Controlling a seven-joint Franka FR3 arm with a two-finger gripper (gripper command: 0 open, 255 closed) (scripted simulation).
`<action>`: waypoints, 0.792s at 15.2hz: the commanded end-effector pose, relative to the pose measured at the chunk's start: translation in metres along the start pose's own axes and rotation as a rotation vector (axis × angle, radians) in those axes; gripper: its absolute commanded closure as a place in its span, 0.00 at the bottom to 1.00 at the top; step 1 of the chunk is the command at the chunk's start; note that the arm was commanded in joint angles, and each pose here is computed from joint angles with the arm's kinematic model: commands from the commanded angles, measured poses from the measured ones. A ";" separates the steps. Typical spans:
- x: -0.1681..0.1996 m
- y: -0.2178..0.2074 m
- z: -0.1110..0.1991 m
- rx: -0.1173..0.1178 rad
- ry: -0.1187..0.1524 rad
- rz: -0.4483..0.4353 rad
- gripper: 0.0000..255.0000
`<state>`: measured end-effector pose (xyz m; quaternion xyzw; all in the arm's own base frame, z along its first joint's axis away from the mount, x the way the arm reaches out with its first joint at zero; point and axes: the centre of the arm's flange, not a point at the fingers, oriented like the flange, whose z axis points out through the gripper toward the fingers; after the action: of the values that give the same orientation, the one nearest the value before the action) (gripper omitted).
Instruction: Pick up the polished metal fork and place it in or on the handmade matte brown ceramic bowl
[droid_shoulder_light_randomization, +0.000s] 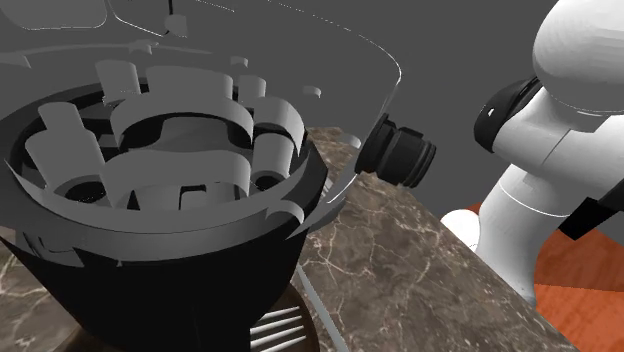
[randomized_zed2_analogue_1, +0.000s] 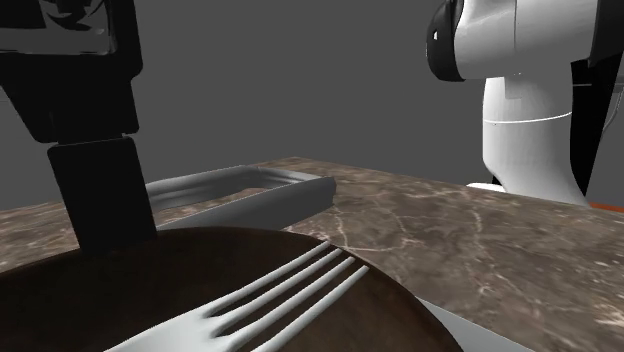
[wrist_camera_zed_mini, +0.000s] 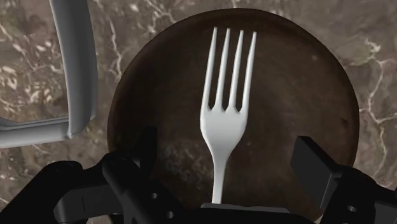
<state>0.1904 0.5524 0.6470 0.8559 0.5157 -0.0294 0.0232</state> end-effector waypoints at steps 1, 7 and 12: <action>0.000 0.000 0.000 0.000 0.000 0.000 0.00; 0.000 0.000 -0.050 0.000 0.000 0.000 0.00; 0.000 0.000 -0.050 0.000 0.000 0.000 0.00</action>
<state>0.1917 0.5559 0.6968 0.8559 0.5157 -0.0294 0.0232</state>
